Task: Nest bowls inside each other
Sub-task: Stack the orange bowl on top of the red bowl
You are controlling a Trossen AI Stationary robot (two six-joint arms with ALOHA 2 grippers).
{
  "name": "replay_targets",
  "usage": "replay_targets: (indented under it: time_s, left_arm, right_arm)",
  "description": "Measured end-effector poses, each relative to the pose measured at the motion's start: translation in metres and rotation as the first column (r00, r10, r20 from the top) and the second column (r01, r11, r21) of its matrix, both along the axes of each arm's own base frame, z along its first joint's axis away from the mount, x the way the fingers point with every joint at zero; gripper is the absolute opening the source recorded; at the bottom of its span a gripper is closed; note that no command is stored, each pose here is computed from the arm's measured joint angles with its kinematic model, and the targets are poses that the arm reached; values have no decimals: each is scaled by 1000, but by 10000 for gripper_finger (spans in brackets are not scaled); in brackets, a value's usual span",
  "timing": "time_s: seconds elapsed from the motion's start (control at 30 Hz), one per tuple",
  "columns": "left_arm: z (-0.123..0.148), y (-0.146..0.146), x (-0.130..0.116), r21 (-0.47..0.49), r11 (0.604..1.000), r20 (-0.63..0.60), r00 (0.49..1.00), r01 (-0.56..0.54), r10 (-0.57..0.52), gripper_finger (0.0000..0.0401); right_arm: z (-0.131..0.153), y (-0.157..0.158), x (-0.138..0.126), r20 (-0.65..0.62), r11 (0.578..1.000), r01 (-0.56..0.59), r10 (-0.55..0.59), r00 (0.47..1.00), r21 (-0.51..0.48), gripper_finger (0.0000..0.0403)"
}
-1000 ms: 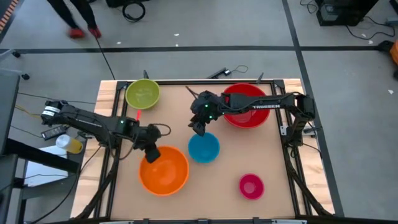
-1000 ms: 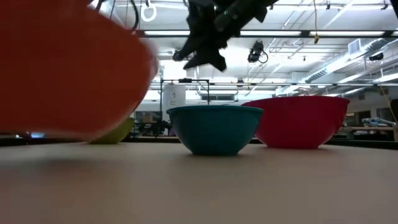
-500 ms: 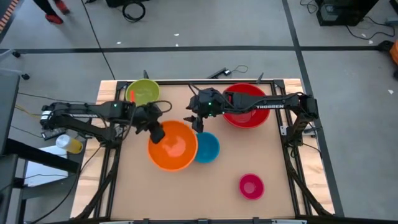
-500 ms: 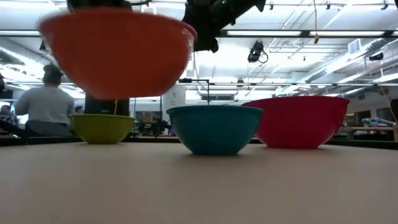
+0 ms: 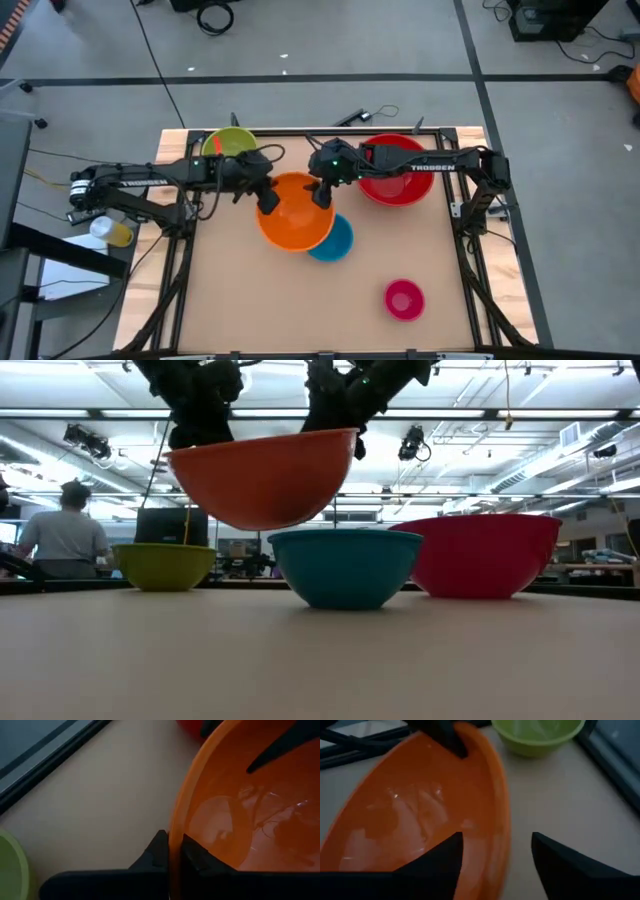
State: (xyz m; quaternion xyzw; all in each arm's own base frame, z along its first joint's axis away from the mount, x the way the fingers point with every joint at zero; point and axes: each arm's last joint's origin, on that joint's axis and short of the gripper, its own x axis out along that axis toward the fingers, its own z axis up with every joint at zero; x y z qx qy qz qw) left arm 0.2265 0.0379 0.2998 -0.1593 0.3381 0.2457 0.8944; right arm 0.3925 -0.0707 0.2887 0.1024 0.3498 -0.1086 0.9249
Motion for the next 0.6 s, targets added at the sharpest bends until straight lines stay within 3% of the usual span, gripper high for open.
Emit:
replay_targets:
  time_s: [0.13, 0.3, 0.43, 0.6]
  left_arm:
    - [2, 4, 0, 21, 1000, 18, 1000, 0, 0, 13]
    - [7, 6, 3, 12, 1000, 80, 997, -14, 13, 48]
    - [17, 8, -3, 19, 1000, 134, 991, 5, -7, 106]
    - [23, 14, -15, 43, 999, 148, 989, -31, 25, 164]
  right_arm:
    - [-1, -8, -2, 0, 995, 35, -35, 999, 88, 167]
    - [2, -29, -11, -1, 979, 142, -143, 990, 147, 32]
    - [19, -46, -40, -59, 956, 233, -226, 972, 178, 30]
    - [49, -81, -102, -139, 916, 397, -387, 912, 57, 18]
